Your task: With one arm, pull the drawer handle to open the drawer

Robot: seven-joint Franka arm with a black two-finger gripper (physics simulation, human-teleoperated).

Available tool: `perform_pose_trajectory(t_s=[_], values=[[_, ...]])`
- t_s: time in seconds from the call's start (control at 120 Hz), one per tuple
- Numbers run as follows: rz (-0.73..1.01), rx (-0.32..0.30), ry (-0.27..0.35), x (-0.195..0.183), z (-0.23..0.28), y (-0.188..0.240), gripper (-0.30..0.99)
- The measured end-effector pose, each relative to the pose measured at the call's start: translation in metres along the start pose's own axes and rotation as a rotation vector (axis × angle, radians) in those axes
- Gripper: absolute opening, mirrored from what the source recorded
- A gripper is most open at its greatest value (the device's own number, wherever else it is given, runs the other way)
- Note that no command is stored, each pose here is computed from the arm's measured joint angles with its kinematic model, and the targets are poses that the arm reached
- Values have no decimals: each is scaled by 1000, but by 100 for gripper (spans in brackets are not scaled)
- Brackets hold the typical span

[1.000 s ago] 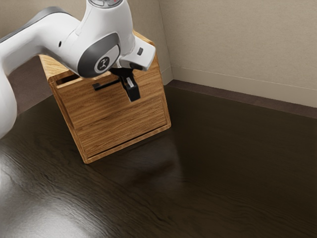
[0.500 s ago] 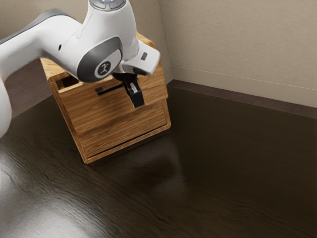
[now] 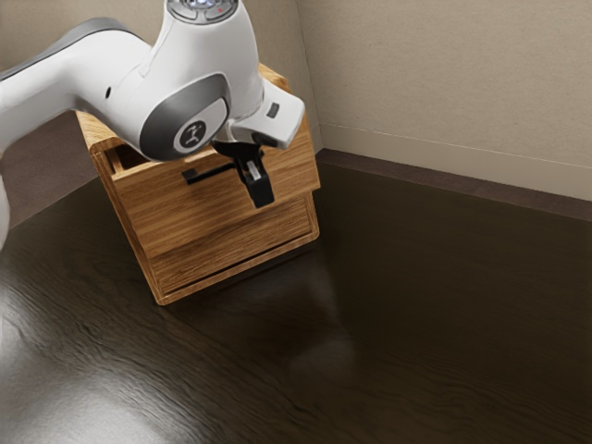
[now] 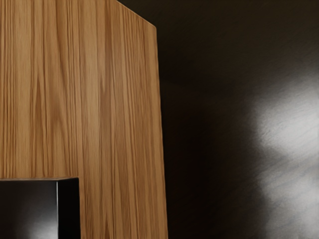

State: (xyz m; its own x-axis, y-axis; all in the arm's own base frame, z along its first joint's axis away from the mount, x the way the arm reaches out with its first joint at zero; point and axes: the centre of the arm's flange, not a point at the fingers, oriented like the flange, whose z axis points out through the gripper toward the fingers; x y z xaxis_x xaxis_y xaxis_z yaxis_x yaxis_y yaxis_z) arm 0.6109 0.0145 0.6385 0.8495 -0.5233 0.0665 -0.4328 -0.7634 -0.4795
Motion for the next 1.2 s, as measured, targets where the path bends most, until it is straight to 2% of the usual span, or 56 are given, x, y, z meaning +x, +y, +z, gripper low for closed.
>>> perform_pose_trajectory(t_s=[0.083,0.25,0.4,0.442,0.6,0.733,0.783,0.833,0.925,0.967,1.033,1.108,1.158,1.2], values=[[-3,-1,2,0,-2,1,71],[-7,1,13,0,-17,7,48],[-17,-12,8,1,-16,13,58],[-24,-13,10,2,-18,12,57],[-46,4,20,1,-30,4,13],[-57,13,22,1,-34,2,-9],[-61,17,23,1,-34,2,-11],[-70,23,26,0,-37,-2,-22],[-82,22,39,0,-43,-5,9],[-52,10,69,13,-57,13,23],[87,-23,155,55,-99,94,39],[267,-61,246,85,-152,202,50],[329,-91,230,86,-166,250,55],[330,-124,187,82,-162,265,58]])
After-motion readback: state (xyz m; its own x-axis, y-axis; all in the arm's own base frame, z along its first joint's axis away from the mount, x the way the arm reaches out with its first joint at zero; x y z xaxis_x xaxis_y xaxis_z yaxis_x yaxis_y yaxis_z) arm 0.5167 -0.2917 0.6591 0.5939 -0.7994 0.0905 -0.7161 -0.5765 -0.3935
